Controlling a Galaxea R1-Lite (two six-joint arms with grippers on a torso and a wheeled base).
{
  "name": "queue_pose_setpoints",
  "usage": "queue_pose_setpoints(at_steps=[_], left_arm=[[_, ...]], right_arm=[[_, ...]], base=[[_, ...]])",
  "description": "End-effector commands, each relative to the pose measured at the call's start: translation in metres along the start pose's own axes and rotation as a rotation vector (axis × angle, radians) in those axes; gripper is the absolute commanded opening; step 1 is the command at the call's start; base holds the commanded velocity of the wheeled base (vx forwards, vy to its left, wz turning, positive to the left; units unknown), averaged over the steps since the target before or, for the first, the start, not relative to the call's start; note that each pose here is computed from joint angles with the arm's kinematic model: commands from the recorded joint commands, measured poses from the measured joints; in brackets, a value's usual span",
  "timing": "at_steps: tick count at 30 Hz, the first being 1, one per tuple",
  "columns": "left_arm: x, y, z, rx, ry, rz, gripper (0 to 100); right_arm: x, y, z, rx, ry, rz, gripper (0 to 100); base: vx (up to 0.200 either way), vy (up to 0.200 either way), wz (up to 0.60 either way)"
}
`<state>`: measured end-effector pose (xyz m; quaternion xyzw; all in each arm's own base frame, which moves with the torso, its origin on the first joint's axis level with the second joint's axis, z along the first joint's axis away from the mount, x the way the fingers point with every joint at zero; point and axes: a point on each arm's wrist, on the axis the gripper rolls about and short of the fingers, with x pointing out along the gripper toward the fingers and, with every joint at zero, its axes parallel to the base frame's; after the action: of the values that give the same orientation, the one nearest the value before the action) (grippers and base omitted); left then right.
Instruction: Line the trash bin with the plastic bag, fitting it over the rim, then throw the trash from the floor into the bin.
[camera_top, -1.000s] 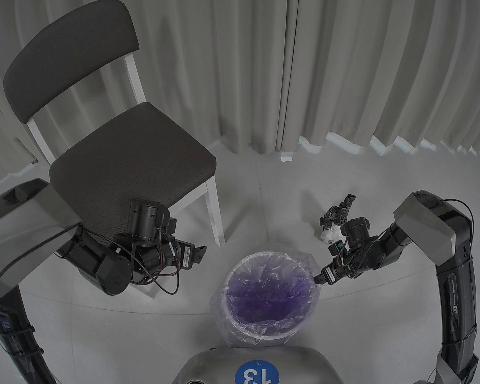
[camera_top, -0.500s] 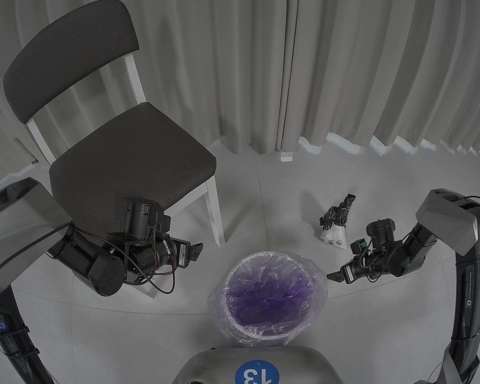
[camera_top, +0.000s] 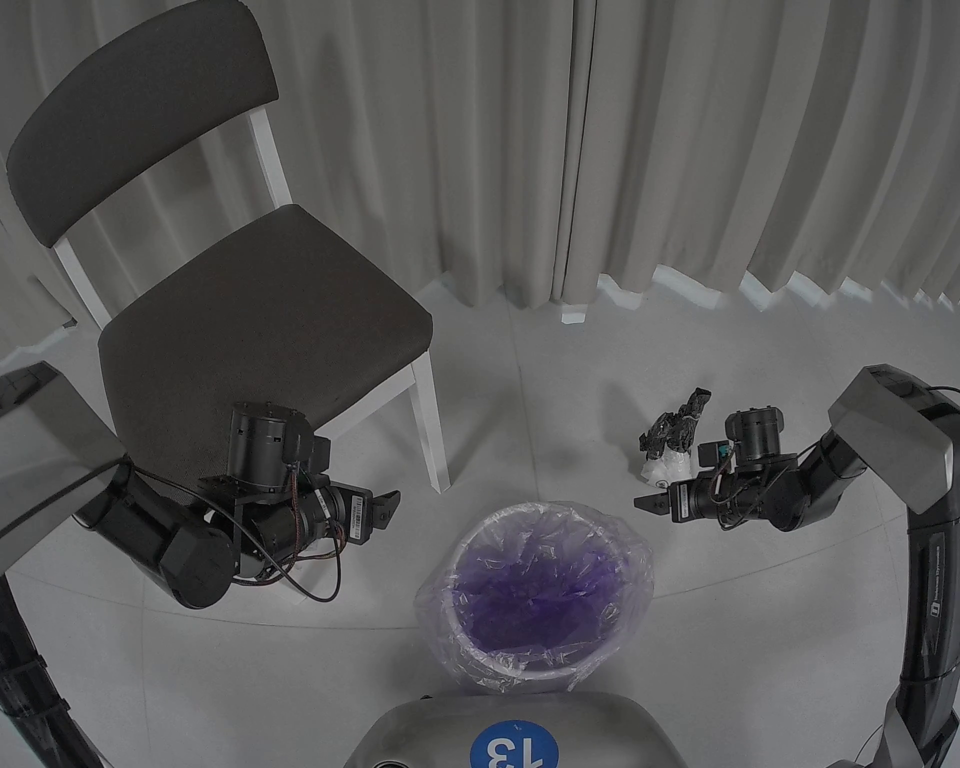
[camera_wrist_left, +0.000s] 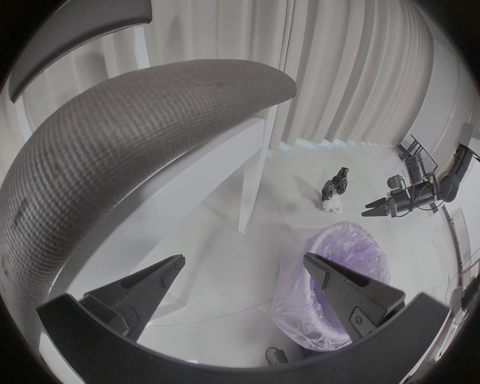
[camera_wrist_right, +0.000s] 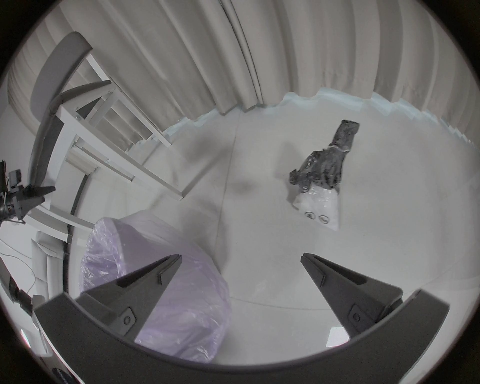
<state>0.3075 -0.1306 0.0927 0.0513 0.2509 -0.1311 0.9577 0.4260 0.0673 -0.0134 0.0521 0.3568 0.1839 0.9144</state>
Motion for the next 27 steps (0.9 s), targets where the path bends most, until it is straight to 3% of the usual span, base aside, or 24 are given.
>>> queue_pose_setpoints(at_steps=[1, 5, 11, 16, 22, 27], left_arm=[[-0.006, 0.001, 0.000, -0.002, -0.004, 0.001, 100], [-0.007, 0.004, -0.003, -0.005, 0.003, 0.009, 100], [-0.008, 0.006, -0.003, -0.012, 0.007, 0.013, 100], [-0.008, 0.006, -0.005, -0.011, 0.011, 0.022, 100], [-0.007, 0.006, -0.005, -0.013, 0.011, 0.027, 100], [-0.008, 0.006, -0.005, -0.011, 0.011, 0.029, 100]], right_arm=[[0.027, 0.008, -0.007, 0.028, 0.064, 0.019, 100], [0.031, 0.017, -0.006, 0.076, 0.134, 0.025, 100], [0.058, 0.021, -0.006, 0.067, 0.169, 0.017, 100], [0.083, 0.022, 0.012, 0.081, 0.248, -0.001, 100], [0.107, 0.025, 0.010, 0.079, 0.288, -0.018, 100], [0.100, 0.032, 0.018, 0.129, 0.281, -0.014, 100]], base=[[0.000, 0.000, 0.00], [0.000, 0.000, 0.00], [0.000, 0.000, 0.00], [0.000, 0.000, 0.00], [0.000, 0.000, 0.00], [0.000, 0.000, 0.00]])
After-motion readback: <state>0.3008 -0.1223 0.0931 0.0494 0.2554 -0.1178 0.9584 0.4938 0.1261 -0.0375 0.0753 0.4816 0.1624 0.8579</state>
